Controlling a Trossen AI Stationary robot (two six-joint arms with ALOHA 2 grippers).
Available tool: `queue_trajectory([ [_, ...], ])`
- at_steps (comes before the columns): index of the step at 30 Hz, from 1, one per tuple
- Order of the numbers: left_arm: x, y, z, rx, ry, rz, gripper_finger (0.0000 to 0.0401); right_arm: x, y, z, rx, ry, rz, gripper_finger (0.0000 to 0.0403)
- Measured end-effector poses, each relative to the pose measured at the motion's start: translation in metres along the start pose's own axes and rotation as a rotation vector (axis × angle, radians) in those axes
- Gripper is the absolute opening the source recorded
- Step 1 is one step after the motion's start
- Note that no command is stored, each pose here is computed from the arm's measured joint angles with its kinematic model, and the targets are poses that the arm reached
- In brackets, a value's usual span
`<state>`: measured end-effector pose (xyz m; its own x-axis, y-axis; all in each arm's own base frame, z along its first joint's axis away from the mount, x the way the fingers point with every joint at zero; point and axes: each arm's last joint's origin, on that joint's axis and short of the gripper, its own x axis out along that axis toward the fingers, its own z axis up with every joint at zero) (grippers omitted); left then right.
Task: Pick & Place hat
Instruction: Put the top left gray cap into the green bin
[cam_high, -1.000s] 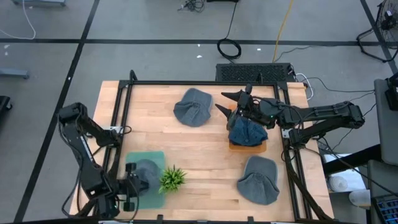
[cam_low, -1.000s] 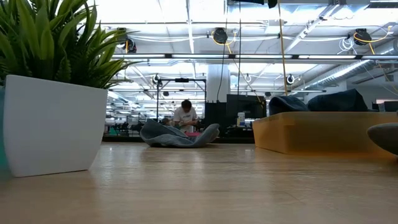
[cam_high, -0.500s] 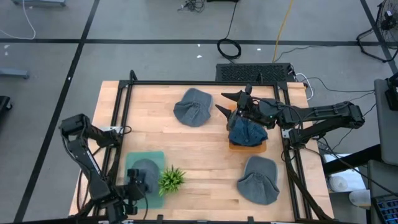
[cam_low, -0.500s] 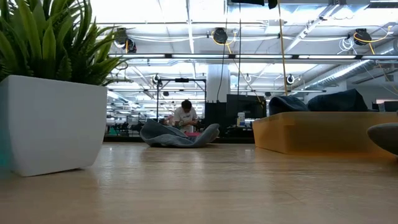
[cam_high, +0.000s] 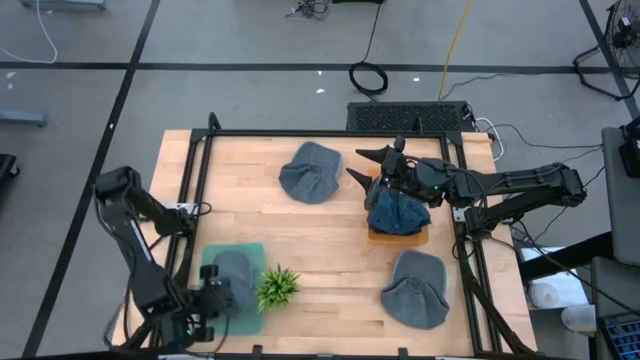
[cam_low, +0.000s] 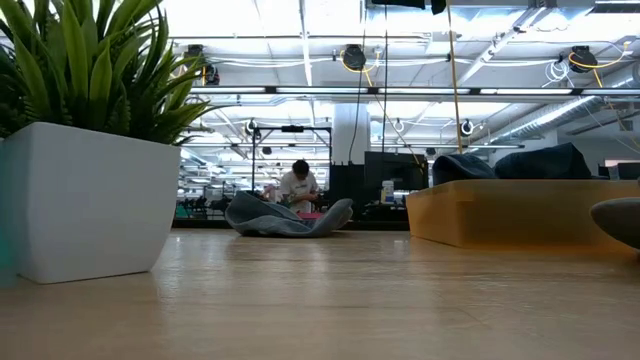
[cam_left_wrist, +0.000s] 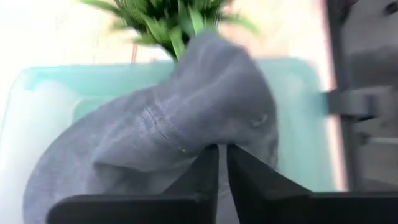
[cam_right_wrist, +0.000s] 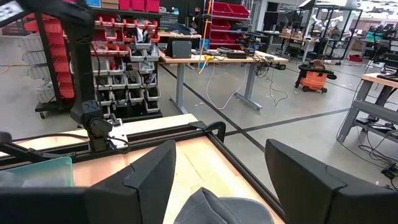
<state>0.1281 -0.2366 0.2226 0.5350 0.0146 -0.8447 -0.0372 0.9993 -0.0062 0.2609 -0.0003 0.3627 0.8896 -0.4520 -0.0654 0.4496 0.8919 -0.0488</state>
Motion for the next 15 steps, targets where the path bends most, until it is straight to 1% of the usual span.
queue_trajectory([
  [4, -0.024, 0.012, 0.009, -0.051, -0.027, -0.085, 0.0074, 0.000, 0.000, 0.000, 0.000, 0.000, 0.000, 0.0238],
  [6, -0.034, 0.019, 0.013, -0.096, -0.043, -0.120, 0.0086, 0.000, 0.000, 0.000, 0.000, 0.000, 0.000, 0.0238],
  [9, -0.044, 0.025, 0.016, -0.133, -0.055, -0.158, 0.0101, 0.000, 0.000, 0.000, 0.000, 0.000, 0.000, 0.0238],
  [12, -0.049, 0.030, 0.019, -0.152, -0.103, -0.158, 0.0115, 0.000, 0.000, 0.000, 0.000, 0.000, 0.000, 0.0238],
  [15, -0.046, 0.034, 0.026, -0.166, -0.184, -0.096, 0.0126, 0.000, 0.000, 0.000, 0.000, 0.000, 0.000, 0.0238],
])
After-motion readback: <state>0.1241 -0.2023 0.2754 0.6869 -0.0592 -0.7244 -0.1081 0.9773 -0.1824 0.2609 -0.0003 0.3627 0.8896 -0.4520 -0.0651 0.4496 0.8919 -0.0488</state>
